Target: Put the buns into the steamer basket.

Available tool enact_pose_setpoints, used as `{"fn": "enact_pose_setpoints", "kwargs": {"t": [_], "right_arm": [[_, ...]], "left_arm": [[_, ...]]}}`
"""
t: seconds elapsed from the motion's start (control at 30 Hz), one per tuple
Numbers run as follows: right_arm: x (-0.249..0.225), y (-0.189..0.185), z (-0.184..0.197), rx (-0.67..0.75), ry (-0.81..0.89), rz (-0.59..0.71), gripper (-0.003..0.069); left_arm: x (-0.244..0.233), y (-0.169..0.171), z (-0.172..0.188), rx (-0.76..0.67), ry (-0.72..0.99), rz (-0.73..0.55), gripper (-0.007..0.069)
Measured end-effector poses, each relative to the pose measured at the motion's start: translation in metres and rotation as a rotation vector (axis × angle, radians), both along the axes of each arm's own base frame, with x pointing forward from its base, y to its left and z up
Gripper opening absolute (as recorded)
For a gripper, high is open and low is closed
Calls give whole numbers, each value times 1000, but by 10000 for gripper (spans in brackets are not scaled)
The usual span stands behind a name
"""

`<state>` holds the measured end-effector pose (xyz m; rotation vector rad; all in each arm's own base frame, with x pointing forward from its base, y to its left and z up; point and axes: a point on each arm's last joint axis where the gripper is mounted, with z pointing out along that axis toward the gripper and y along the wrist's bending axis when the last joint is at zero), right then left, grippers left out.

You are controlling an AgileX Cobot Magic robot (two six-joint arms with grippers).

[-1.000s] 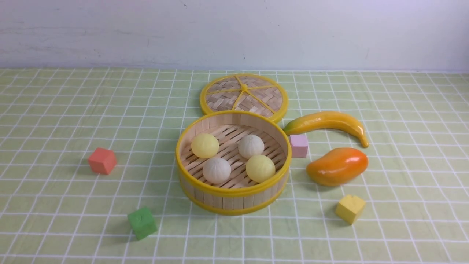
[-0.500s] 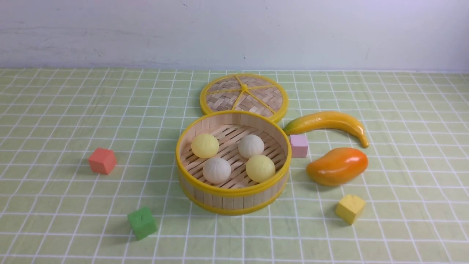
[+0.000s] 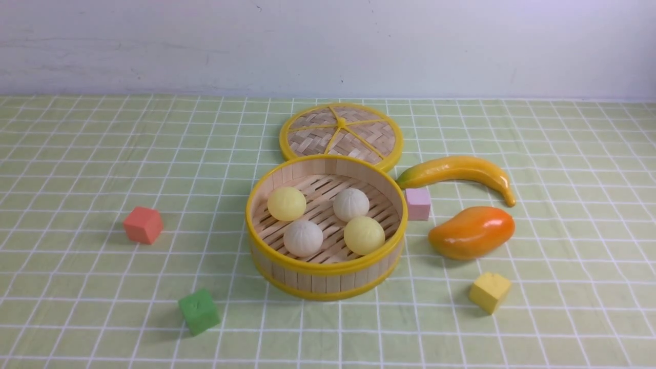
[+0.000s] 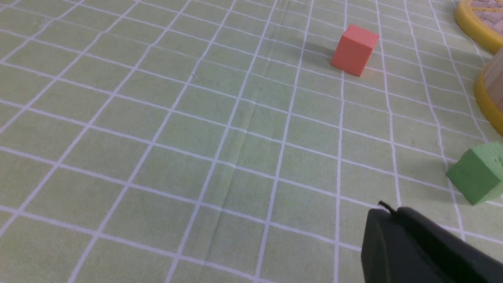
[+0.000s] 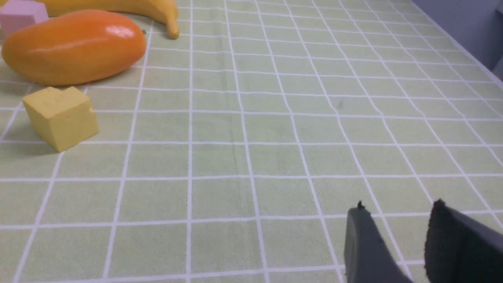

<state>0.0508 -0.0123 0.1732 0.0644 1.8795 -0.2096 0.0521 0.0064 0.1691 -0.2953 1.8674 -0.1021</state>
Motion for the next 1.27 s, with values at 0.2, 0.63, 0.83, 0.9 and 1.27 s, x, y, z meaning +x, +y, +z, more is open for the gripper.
{"fn": "enact_pose_setpoints", "kwargs": {"t": [0.2, 0.63, 0.83, 0.9, 1.27], "right_arm": [[0, 0, 0, 0, 0, 0, 239], [0, 0, 0, 0, 0, 0, 239], [0, 0, 0, 0, 0, 0, 239], [0, 0, 0, 0, 0, 0, 239], [0, 0, 0, 0, 0, 0, 239]], "left_arm": [[0, 0, 0, 0, 1, 0, 4], [0, 0, 0, 0, 1, 0, 18], [0, 0, 0, 0, 1, 0, 21], [0, 0, 0, 0, 1, 0, 21], [0, 0, 0, 0, 1, 0, 36]]}}
